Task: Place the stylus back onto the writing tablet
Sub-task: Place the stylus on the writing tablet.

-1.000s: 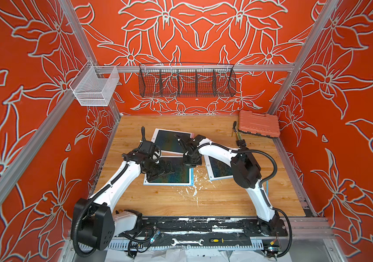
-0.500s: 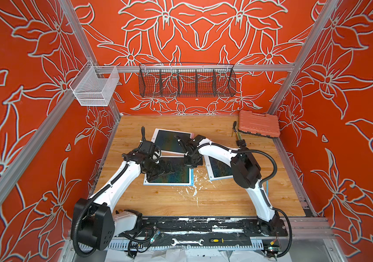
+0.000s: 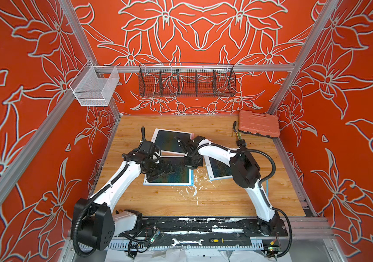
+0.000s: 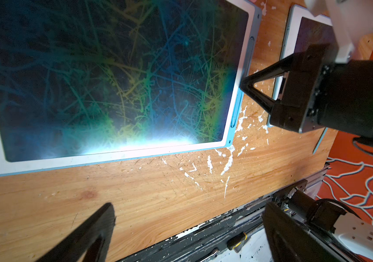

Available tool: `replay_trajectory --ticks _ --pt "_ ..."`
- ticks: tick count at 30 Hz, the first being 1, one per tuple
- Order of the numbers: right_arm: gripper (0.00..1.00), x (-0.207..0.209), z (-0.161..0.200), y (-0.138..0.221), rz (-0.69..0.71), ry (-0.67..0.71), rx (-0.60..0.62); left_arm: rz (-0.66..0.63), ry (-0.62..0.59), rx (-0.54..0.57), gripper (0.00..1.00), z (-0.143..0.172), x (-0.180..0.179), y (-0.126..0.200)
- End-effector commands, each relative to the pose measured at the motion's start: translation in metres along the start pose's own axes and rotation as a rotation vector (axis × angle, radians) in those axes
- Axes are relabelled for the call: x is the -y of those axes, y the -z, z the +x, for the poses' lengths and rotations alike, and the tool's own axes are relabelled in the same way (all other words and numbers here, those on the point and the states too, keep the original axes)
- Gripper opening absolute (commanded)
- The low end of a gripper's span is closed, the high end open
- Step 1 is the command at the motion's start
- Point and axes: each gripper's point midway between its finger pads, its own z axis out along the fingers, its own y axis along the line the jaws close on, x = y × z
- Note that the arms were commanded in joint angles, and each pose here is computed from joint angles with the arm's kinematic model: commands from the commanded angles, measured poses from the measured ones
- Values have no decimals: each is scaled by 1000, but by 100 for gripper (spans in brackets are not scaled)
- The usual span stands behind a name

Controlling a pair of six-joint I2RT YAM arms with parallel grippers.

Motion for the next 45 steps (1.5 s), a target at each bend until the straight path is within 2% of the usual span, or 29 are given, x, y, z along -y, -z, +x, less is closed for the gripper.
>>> replay_trajectory --ticks 1,15,22,28,34,45 --pt "1 18 11 -22 85 -9 -36 -3 1 -9 100 5 -3 2" --pt "1 15 10 -22 70 -10 -35 -2 -1 -7 100 5 -3 2" --pt "5 -3 -9 18 -18 -14 78 0 -2 -7 100 5 -2 3" --pt "16 -7 -22 58 -55 -16 179 3 -3 -5 100 3 -1 3" --pt "32 3 -25 77 -24 -14 222 21 -8 -3 99 2 3 4" --pt "59 42 -8 115 58 -50 273 80 -19 -16 99 10 8 -6"
